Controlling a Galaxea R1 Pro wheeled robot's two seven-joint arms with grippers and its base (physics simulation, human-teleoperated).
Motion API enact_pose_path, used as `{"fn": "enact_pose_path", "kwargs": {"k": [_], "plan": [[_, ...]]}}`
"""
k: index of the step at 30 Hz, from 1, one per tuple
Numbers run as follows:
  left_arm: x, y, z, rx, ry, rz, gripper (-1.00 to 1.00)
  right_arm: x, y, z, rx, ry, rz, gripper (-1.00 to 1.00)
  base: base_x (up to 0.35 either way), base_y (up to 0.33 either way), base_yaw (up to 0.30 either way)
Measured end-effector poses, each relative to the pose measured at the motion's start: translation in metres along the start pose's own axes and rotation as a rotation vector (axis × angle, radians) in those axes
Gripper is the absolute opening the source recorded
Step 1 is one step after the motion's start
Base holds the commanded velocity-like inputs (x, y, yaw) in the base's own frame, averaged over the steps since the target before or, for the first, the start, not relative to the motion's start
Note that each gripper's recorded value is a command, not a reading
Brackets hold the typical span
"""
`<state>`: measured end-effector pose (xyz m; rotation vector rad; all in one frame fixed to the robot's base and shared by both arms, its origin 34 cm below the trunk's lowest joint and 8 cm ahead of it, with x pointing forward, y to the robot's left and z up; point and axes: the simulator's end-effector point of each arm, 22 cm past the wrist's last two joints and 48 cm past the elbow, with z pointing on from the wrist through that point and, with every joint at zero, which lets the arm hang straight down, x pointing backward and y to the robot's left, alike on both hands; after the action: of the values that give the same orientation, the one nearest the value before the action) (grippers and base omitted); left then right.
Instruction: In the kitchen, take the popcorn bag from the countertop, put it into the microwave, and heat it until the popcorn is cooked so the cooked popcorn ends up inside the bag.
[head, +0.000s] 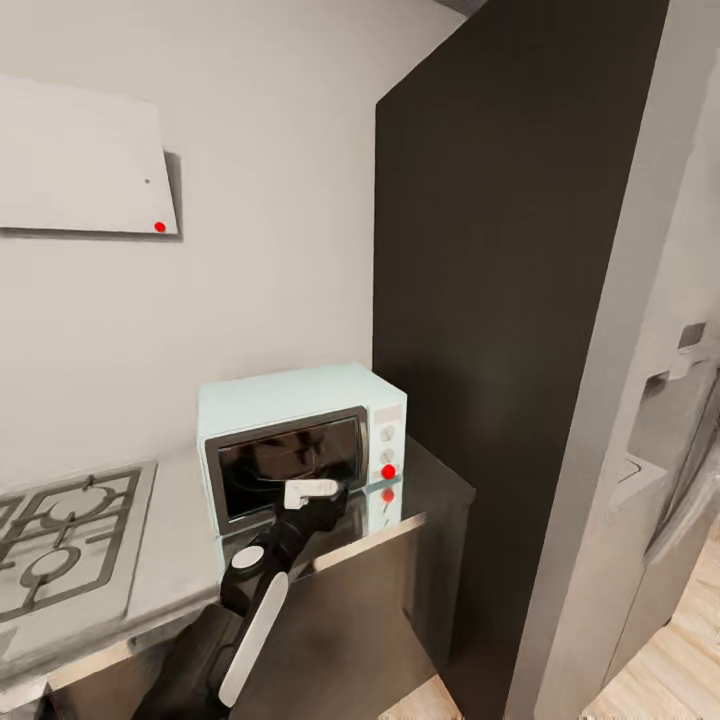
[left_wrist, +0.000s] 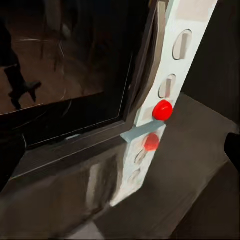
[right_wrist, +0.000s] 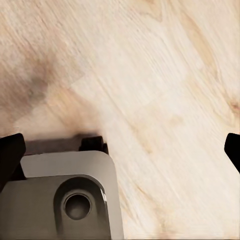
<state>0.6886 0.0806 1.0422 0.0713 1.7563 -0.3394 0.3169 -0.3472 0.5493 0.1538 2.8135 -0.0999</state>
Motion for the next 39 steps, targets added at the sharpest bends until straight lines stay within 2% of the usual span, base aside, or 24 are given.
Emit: {"fn": "enact_pose_path", "kwargs": {"k": [4, 7, 12, 14, 15, 17, 18, 19, 20, 21, 22, 24, 25, 27, 28, 30, 32, 35, 39], "plan": [[0.000, 0.002, 0.000, -0.009, 0.000, -0.003, 1.00, 0.000, 0.000, 0.000, 0.000, 0.000, 0.001, 1.00, -0.342, 0.000, 0.000], [0.004, 0.001, 0.001, -0.014, 0.010, -0.026, 1.00, 0.000, 0.000, 0.000, 0.000, 0.000, 0.001, 1.00, -0.341, 0.000, 0.000], [0.019, -0.022, 0.005, 0.017, 0.053, -0.063, 1.00, 0.000, 0.000, 0.000, 0.001, 0.000, 0.001, 1.00, -0.340, 0.000, 0.000], [0.072, -0.039, 0.009, 0.052, 0.174, -0.095, 1.00, 0.000, 0.002, 0.000, -0.003, 0.000, 0.000, 1.00, -0.340, 0.000, 0.000], [0.090, -0.043, 0.010, 0.058, 0.213, -0.102, 1.00, 0.000, 0.004, 0.000, -0.005, 0.001, -0.002, 1.00, -0.340, 0.000, 0.000], [0.158, -0.060, 0.003, 0.089, 0.365, -0.136, 1.00, 0.001, 0.005, 0.000, -0.007, 0.001, -0.003, 1.00, -0.340, 0.000, 0.000], [0.206, -0.060, -0.006, 0.080, 0.471, -0.191, 1.00, 0.001, 0.005, 0.000, -0.007, 0.001, -0.006, 1.00, -0.338, 0.000, 0.000], [0.240, -0.054, -0.014, 0.060, 0.548, -0.230, 1.00, 0.001, 0.005, 0.000, -0.007, 0.001, -0.010, 1.00, -0.331, 0.000, 0.000], [0.294, -0.042, -0.034, 0.013, 0.671, -0.296, 1.00, -0.003, 0.004, 0.000, -0.006, -0.012, -0.021, 1.00, -0.339, 0.000, 0.000], [0.362, -0.016, -0.070, -0.068, 0.826, -0.291, 1.00, -0.005, 0.004, 0.000, -0.006, -0.019, -0.024, 1.00, -0.341, 0.000, 0.000], [0.372, -0.014, -0.077, -0.078, 0.849, -0.293, 1.00, -0.005, 0.004, 0.000, -0.006, -0.022, -0.025, 1.00, -0.344, 0.000, 0.000], [0.425, 0.005, -0.120, -0.147, 0.978, -0.289, 1.00, -0.006, 0.005, 0.000, -0.008, -0.024, -0.046, 1.00, -0.225, 0.000, 0.000], [0.445, 0.015, -0.138, -0.186, 1.011, -0.284, 1.00, -0.005, 0.006, 0.000, -0.012, -0.024, -0.073, 1.00, -0.051, 0.000, 0.000], [0.492, 0.067, -0.195, -0.350, 1.046, -0.249, 1.00, -0.005, 0.012, 0.000, -0.027, -0.023, -0.153, 1.00, -0.013, 0.000, 0.000], [0.495, 0.079, -0.202, -0.381, 1.036, -0.242, 1.00, -0.005, 0.013, 0.000, -0.028, -0.023, -0.163, 1.00, -0.004, 0.000, 0.000], [0.498, 0.092, -0.208, -0.407, 1.024, -0.231, 1.00, -0.004, 0.014, 0.000, -0.030, -0.022, -0.170, 1.00, -0.001, 0.000, 0.000], [0.500, 0.096, -0.213, -0.414, 1.023, -0.228, 1.00, -0.004, 0.012, 0.000, -0.028, -0.021, -0.171, 1.00, 0.000, 0.000, 0.000], [0.521, 0.131, -0.258, -0.468, 1.064, -0.208, 1.00, -0.003, 0.012, 0.000, -0.027, -0.016, -0.169, 1.00, 0.000, 0.000, 0.000], [0.531, 0.133, -0.278, -0.479, 1.015, -0.205, 1.00, -0.002, 0.010, 0.000, -0.027, -0.011, -0.166, 1.00, 0.000, 0.000, 0.000]]}}
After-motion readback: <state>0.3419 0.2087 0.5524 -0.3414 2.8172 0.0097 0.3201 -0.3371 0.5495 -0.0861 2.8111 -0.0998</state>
